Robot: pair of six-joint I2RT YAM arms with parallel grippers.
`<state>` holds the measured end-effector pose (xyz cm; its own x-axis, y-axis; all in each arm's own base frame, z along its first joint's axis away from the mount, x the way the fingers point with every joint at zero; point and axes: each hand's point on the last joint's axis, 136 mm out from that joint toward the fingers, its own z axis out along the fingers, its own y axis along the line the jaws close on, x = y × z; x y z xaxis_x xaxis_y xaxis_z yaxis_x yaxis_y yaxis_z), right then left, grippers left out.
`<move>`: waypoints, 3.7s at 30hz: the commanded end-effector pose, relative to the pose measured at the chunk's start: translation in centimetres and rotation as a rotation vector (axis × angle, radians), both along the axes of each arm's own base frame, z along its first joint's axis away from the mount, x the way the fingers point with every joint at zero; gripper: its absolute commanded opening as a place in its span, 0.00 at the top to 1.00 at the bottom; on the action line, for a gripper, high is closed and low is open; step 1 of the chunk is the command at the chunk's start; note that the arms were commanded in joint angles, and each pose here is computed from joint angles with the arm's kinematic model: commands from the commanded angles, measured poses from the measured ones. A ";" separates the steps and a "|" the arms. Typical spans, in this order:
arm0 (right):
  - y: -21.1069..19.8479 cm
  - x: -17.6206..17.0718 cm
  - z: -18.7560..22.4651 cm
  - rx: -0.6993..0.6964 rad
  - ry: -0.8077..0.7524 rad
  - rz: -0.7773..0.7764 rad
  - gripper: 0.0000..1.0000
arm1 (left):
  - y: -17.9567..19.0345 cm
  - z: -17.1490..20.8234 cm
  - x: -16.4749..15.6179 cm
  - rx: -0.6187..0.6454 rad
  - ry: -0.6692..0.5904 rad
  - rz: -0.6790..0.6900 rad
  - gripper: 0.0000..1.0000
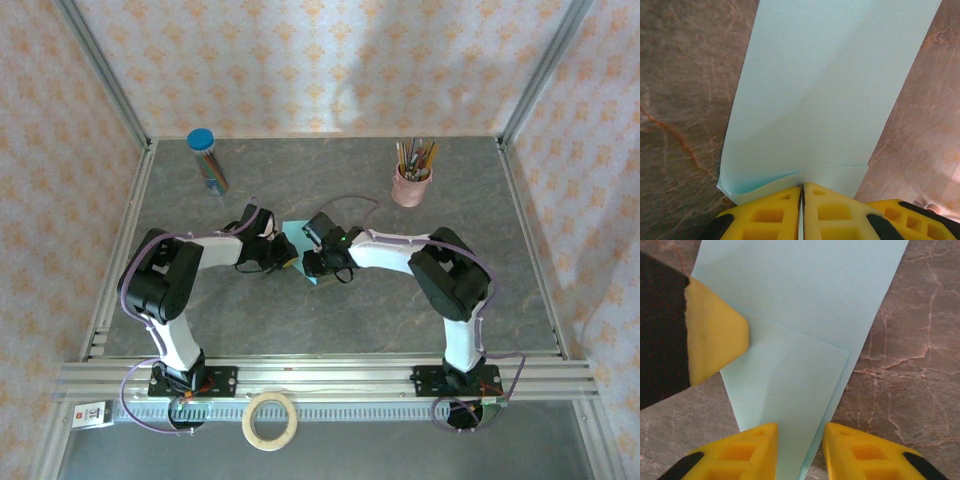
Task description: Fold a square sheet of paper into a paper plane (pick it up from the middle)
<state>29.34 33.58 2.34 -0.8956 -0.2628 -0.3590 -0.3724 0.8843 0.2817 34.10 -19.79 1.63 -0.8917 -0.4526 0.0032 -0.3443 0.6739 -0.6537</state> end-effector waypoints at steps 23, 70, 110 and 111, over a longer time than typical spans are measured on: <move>3.7 -0.5 4.3 0.270 0.040 0.110 0.85 | 0.5 -2.0 -1.3 0.068 0.066 -0.019 0.88; -0.1 -3.3 -2.0 0.107 0.155 0.080 0.90 | 2.3 -4.4 -2.4 0.183 0.166 0.012 0.90; -2.3 -1.1 -2.2 0.034 0.088 -0.055 0.95 | -2.0 4.6 2.2 -0.030 -0.183 -0.085 0.87; -2.4 -1.1 -2.4 0.028 0.092 -0.056 0.95 | -2.0 5.0 2.2 -0.031 -0.205 -0.091 0.87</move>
<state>28.43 33.49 2.22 -0.9151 -0.2096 -0.3446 -0.3510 0.8348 0.4242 35.52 -21.10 3.68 -0.9115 -0.4070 -0.0595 -0.2641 0.6900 -0.6740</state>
